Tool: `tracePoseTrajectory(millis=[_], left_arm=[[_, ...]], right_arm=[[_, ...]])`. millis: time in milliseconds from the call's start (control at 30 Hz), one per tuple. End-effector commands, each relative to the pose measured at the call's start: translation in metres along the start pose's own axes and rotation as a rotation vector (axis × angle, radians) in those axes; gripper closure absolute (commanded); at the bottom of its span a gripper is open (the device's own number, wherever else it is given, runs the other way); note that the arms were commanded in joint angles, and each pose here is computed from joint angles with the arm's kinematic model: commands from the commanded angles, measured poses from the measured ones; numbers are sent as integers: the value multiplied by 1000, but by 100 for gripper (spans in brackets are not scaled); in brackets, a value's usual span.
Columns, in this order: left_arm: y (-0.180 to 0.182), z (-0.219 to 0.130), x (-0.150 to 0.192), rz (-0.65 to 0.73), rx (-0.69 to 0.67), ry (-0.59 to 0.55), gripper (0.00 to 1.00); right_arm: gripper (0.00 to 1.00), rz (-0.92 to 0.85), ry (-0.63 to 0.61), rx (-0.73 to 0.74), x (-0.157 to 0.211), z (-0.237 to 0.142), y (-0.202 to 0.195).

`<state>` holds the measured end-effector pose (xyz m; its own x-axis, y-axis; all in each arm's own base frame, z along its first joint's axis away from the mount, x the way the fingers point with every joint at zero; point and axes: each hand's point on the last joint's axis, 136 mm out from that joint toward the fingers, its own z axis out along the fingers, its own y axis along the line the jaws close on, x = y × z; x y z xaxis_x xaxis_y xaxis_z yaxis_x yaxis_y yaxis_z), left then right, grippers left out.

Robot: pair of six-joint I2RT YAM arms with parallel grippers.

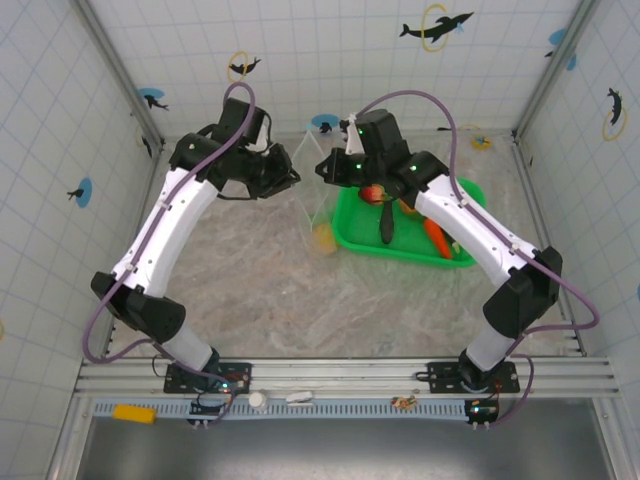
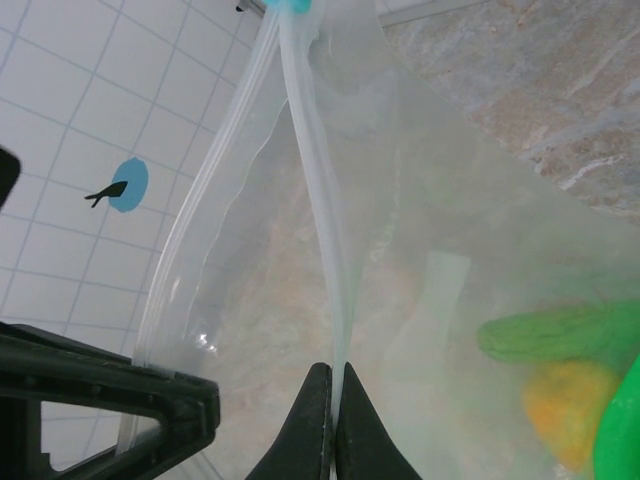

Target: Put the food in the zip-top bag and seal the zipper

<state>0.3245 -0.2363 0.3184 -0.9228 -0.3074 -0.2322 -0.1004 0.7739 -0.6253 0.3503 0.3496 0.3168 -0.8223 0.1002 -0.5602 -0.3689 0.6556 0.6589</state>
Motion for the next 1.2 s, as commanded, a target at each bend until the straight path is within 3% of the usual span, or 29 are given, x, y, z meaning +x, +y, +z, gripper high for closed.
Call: tracePoseTrajectory(millis=[0,133,333,567,733,1033,1167], left_arm=[[-2,-5,-2,-4,6,-28,85],[-1,-3,-2,-3,6,-28,100],[-3,-8,-9,22,0,-70,100],[-2,-32,-25,103,-105,-120,100],[3,-52,-35,93,-104,-177,100],[21,-5,-11,64,-25,-86,100],[21,11,-5,37,30,-63,100]], right_arm=[[100,-7,-54,-22,-10,-15,7],[100,1,-57,-21,-11,-15,4],[100,25,-56,-34,-11,-15,0],[98,55,-46,-85,-14,-11,9],[98,64,-23,-102,-14,-4,15],[92,41,19,34,13,2,-28],[80,13,23,98,20,-2,-44]])
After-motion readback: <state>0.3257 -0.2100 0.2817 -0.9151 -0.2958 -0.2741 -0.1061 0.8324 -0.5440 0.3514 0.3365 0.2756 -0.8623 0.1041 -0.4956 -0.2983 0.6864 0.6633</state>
